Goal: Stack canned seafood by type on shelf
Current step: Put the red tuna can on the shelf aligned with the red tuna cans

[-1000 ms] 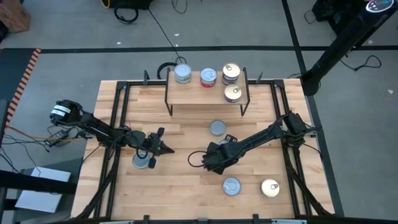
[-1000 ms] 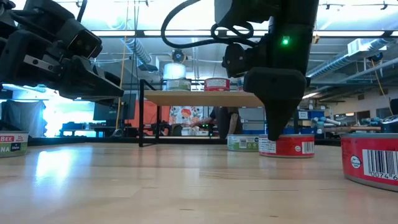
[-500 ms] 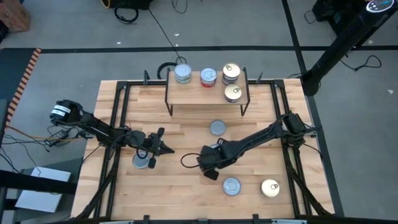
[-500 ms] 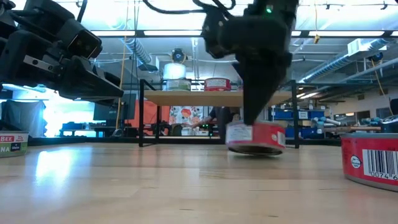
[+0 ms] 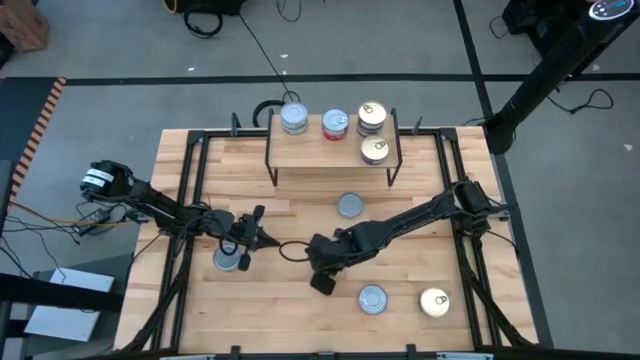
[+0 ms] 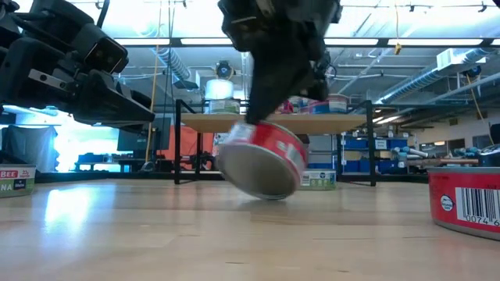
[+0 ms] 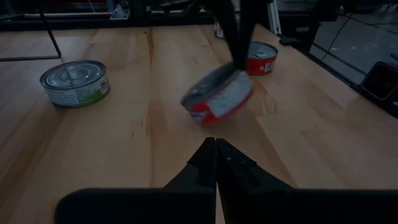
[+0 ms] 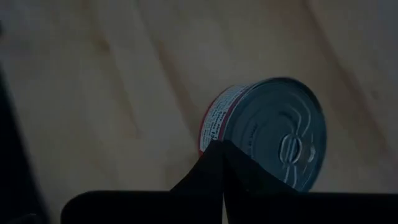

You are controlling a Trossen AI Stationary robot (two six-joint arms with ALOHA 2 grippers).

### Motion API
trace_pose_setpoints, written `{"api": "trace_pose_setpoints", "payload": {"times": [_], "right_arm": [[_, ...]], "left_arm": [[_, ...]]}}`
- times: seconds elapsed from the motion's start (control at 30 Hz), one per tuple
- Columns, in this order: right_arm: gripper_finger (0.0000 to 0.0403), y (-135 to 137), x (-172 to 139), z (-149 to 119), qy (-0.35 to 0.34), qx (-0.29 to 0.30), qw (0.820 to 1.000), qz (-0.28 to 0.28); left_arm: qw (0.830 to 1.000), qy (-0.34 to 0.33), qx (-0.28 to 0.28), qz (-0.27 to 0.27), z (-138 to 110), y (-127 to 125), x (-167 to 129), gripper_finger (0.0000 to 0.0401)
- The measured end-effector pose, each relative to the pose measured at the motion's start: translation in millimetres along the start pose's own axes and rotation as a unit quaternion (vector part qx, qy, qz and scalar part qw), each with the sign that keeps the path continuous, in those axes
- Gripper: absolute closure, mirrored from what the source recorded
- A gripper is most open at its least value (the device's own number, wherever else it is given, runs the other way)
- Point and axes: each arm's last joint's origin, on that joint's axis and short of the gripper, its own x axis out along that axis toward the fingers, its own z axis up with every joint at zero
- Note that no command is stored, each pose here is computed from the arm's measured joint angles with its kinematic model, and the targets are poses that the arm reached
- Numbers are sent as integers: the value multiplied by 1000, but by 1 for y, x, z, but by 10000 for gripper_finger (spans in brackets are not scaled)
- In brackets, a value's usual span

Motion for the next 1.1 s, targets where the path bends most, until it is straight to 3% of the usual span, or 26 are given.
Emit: {"api": "trace_pose_setpoints", "payload": {"times": [0.17,0.53,1.0,1.1], "right_arm": [[400,2,0,12,-16,16,998,57],[400,-1,-1,25,-5,68,990,122],[400,-25,20,18,35,106,982,155],[400,-24,19,23,29,103,977,186]], "left_arm": [[1000,0,-3,0,0,0,0,395],[1000,0,-7,0,0,0,0,395],[1000,0,-9,0,0,0,0,395],[1000,0,-9,0,0,0,0,395]]}}
